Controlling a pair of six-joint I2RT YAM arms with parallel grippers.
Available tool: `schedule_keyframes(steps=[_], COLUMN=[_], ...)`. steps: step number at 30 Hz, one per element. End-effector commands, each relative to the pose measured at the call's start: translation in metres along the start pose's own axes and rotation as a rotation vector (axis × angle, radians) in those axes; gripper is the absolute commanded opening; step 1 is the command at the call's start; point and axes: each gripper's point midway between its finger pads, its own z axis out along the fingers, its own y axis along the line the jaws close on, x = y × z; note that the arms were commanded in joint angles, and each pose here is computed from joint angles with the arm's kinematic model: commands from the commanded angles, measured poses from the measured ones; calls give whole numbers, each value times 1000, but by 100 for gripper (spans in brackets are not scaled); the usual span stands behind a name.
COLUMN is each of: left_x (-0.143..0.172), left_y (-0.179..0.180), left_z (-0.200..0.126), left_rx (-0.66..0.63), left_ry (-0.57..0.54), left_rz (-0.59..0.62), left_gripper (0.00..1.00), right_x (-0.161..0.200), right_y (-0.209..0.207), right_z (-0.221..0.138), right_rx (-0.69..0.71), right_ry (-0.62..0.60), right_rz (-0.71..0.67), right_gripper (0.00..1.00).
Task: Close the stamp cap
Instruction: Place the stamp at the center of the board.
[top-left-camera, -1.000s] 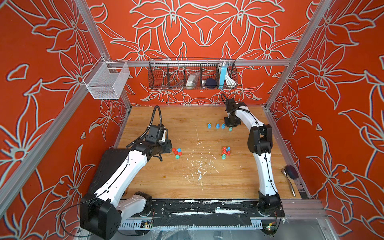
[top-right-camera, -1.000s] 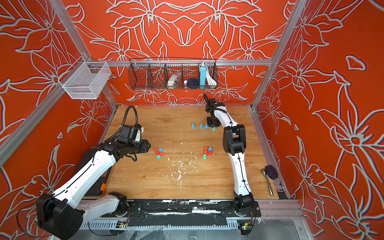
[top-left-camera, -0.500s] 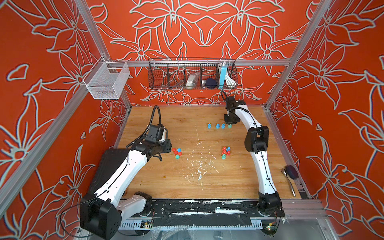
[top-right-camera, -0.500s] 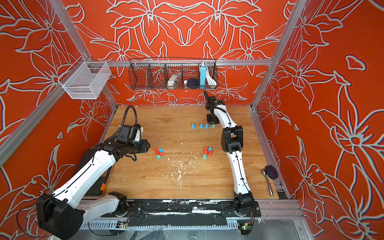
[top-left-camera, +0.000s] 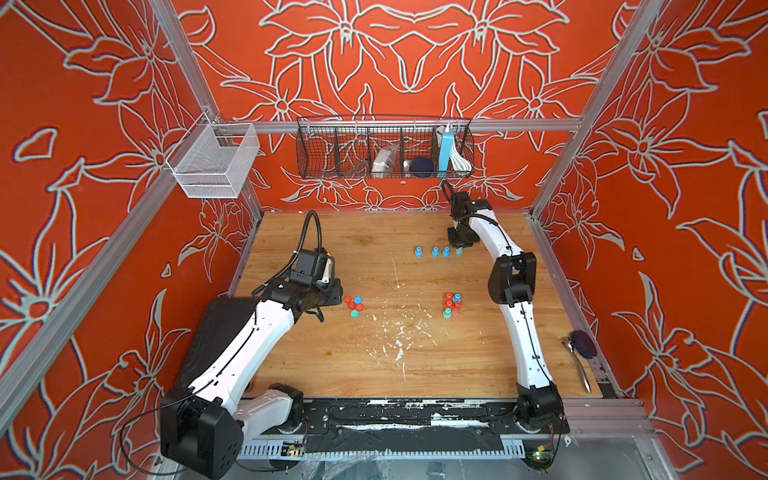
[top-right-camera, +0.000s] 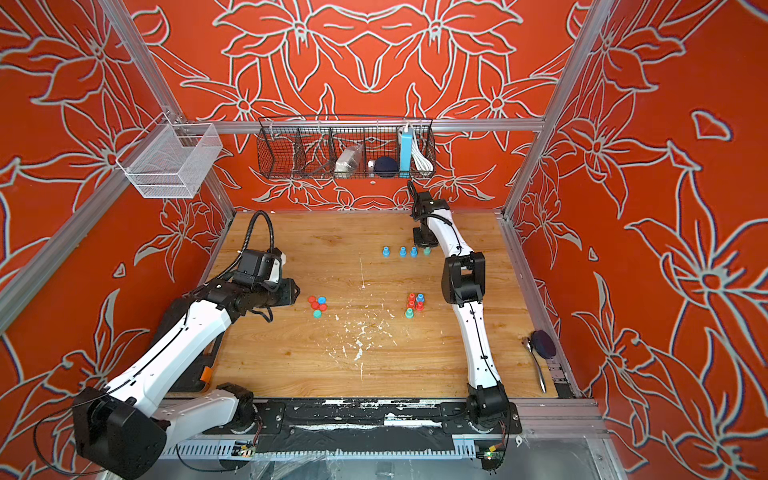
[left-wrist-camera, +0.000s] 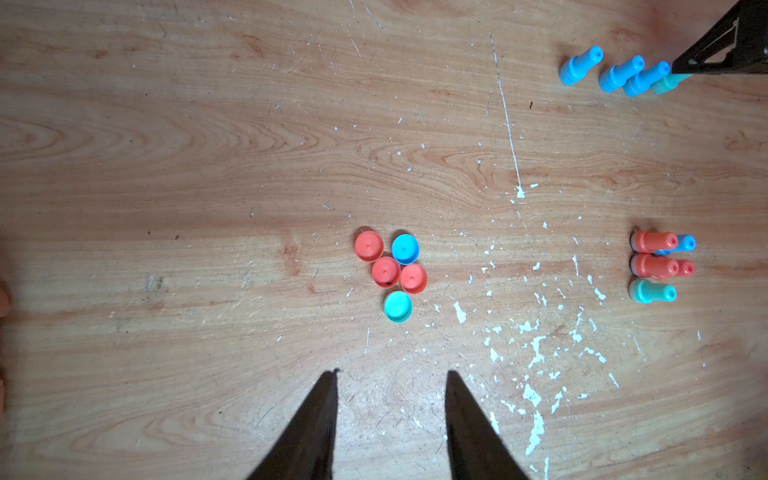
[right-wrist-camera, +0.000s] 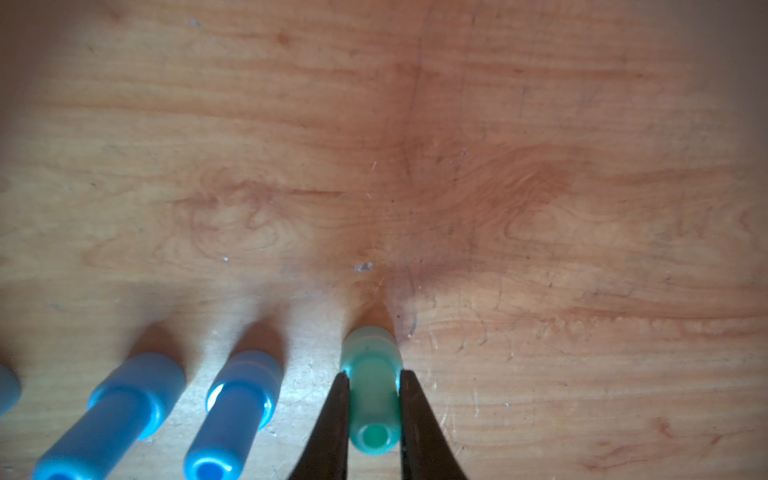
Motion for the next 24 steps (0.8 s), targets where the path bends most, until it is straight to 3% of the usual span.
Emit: schedule_keyframes(steps=[1, 12, 24], left_x=[-3, -3, -4], left_y=[1, 1, 2], left_z=[-2, -1, -2], left_rx=[-2, 0, -4], left_ry=[-8, -10, -12], left_rz=[14, 7, 7], left_gripper=[43, 43, 43], right_x=[22, 12, 5], right_y=[-3, -1, 0], right_z=[29, 7, -37], right_rx=[6, -18, -30], right_ry=[100, 50, -11], right_rz=[5, 5, 1], right_gripper=[15, 38, 43])
